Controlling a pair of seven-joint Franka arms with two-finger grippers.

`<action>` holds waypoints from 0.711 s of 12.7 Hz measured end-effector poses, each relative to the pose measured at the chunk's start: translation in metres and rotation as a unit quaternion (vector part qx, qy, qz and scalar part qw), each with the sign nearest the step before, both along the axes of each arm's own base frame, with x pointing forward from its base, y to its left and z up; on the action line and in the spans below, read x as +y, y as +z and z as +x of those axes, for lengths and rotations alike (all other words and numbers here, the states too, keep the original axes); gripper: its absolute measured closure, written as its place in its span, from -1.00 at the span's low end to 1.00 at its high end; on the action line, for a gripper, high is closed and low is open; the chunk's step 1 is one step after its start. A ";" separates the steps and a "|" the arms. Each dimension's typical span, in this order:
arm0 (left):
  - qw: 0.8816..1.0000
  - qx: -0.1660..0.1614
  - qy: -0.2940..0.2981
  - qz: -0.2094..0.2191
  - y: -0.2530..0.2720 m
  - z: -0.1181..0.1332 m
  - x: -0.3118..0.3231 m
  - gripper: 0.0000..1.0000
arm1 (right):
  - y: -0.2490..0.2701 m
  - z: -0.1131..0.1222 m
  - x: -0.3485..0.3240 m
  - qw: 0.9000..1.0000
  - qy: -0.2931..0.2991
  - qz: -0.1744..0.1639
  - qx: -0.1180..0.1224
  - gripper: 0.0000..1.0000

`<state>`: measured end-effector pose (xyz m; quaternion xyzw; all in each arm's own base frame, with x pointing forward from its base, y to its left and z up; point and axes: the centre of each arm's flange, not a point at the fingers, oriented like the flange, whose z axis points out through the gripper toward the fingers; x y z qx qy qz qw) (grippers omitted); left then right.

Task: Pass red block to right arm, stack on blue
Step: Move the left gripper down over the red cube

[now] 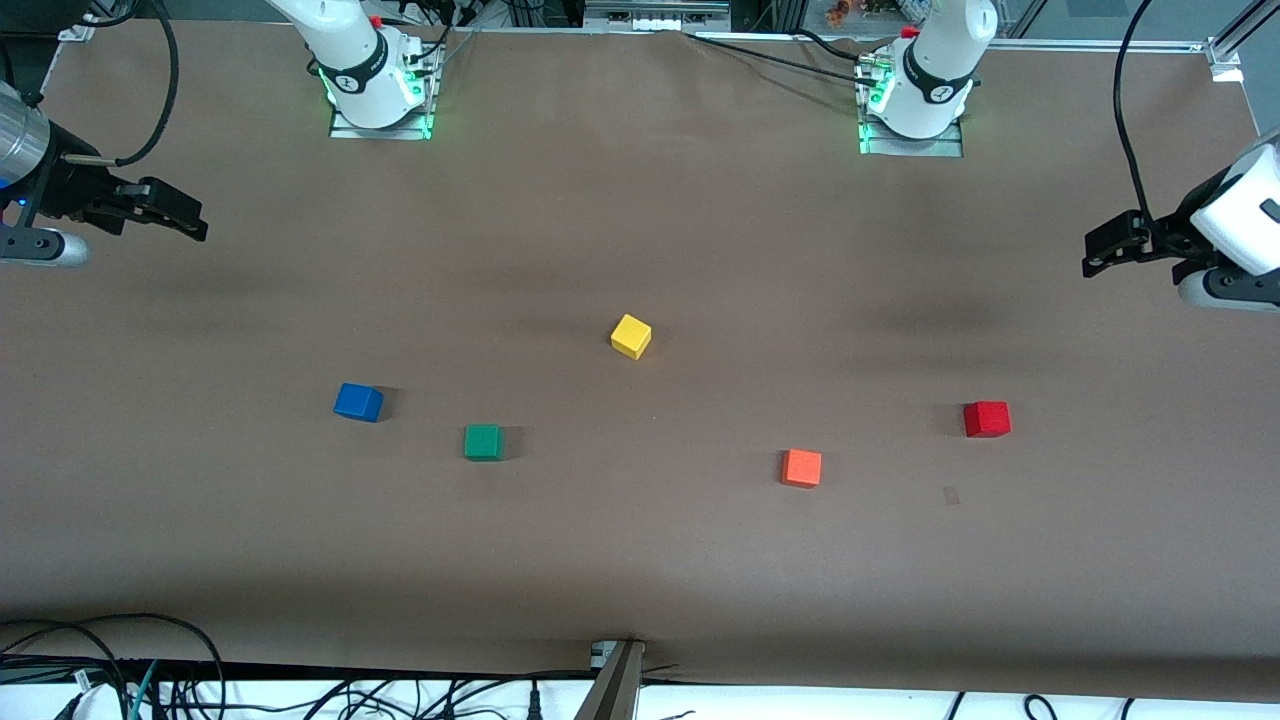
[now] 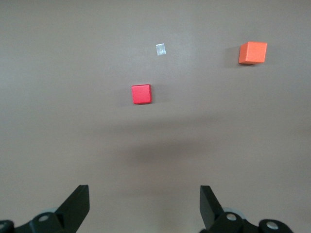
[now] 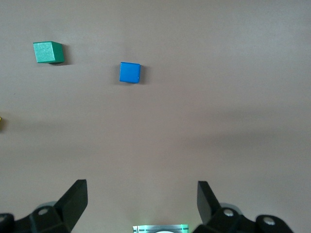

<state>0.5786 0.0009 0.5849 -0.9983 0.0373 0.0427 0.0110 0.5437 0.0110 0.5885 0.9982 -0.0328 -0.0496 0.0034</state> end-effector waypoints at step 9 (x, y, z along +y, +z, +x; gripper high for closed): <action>1.000 0.026 0.003 -0.003 -0.042 0.020 0.006 -1.00 | 0.000 0.000 0.000 1.000 0.000 0.000 0.000 -1.00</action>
